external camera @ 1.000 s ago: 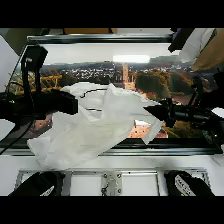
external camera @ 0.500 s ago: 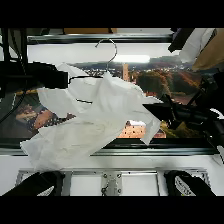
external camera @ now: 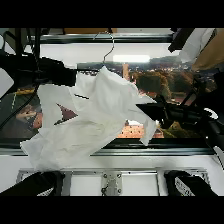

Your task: Fold the clothes and pants, and hang the long-sleeved shirts on hangers.

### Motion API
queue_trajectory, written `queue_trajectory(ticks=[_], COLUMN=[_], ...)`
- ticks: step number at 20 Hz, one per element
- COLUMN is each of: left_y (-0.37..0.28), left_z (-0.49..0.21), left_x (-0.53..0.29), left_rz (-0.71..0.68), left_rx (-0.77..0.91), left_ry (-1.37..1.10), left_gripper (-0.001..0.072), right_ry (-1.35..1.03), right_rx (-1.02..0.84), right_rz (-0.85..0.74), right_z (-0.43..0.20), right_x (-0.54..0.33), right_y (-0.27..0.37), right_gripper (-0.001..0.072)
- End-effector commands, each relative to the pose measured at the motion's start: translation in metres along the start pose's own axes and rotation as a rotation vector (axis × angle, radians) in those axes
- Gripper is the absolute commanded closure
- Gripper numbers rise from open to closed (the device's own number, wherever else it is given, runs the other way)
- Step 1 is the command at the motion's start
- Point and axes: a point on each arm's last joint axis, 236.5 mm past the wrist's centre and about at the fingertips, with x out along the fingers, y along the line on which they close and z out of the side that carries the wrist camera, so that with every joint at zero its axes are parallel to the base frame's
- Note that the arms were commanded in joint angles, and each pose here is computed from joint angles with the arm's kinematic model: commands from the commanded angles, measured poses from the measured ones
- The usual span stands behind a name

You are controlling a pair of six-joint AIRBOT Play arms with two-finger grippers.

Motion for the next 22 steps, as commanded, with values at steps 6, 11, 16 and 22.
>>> queue_trajectory(ticks=[6, 11, 16, 22], left_y=[-0.015, 0.021, 0.040, 0.071], left_z=[-0.018, -0.015, -0.027, -0.027], left_x=[-0.024, -0.032, -0.025, -0.022], left_rz=[-0.062, -0.032, 0.013, 0.080], left_rx=[0.009, -0.100, -0.126, -0.190], left_ry=[-0.018, -0.114, -0.092, -0.094], left_gripper=[0.0699, 0.0698, 0.0699, 0.0699], right_ry=[0.016, 0.048, 0.095, 0.178], right_rx=[0.021, 0.039, 0.056, 0.084], right_rz=[-0.053, -0.053, -0.040, -0.029], right_z=[-0.008, -0.015, -0.026, -0.046], right_x=[0.015, 0.015, 0.015, 0.013], right_y=[-0.010, -0.010, -0.007, -0.003], right_gripper=[0.0710, 0.0710, 0.0710, 0.0710])
